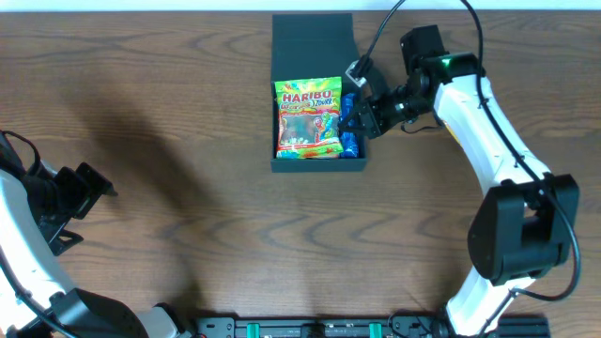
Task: Pack container
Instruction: 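Push the Haribo bag down flat into the box with the right gripper, then move the right gripper to the yellow snack bar on the right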
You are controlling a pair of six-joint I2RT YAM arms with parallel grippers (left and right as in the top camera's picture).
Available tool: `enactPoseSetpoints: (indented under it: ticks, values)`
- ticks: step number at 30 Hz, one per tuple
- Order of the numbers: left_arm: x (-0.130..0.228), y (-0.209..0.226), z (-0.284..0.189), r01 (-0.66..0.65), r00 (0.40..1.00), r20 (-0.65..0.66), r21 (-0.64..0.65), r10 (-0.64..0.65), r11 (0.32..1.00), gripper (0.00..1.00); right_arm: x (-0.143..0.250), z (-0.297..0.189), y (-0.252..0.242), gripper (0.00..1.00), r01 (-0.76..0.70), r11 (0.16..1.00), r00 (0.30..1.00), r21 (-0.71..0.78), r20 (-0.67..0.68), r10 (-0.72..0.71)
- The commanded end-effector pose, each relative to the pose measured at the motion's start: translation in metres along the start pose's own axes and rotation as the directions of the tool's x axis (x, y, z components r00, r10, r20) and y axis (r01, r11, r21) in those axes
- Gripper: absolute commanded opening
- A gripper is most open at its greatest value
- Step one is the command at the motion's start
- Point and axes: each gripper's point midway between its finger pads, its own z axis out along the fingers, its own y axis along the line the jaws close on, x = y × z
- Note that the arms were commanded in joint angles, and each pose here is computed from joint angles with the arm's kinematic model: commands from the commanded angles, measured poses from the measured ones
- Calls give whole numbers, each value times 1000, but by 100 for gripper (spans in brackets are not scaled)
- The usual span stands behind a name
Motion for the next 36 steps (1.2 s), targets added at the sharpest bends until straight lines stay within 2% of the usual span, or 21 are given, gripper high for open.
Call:
enactPoseSetpoints:
  ticks: [1,5,11,18,24,27,30,32,33,34,36]
  values:
    - [-1,0,-4,1,1000,13,-1,-1,1000,95,21,30,-6,2,-39,999,998,3,-52,39]
    - [-1,0,-4,1,1000,12,0,-1,1000,95,30,59,-11,2,-40,999,999,12,-36,40]
    - [-2,0,-4,1,1000,13,0,-1,1000,95,52,83,-40,2,-76,990,991,121,-98,88]
    - [-1,0,-4,1,1000,13,-1,-1,1000,95,47,82,-35,1,-111,986,988,121,-92,122]
    - [-1,0,-4,1,1000,13,-1,-1,1000,95,8,35,11,2,-28,998,999,64,46,25]
    - [-1,0,-4,1,1000,13,-1,-1,1000,95,-7,-16,0,2,-43,966,990,256,143,6]
    - [-2,0,-4,1,1000,13,0,-1,1000,95,0,-67,-30,2,-88,862,985,499,174,0]
    - [-1,0,-4,1,1000,12,0,-1,1000,95,17,-93,-47,8,-28,777,995,628,92,-39]
    - [-2,0,-4,1,1000,13,0,-1,1000,95,29,-102,-55,13,22,736,999,676,21,-49]
    - [-1,0,-4,1,1000,13,-1,-1,1000,95,38,-111,-64,24,46,698,999,715,-27,-39]
    - [-1,0,-4,1,1000,13,-1,-1,1000,95,55,-127,-84,61,38,614,998,788,-63,19]
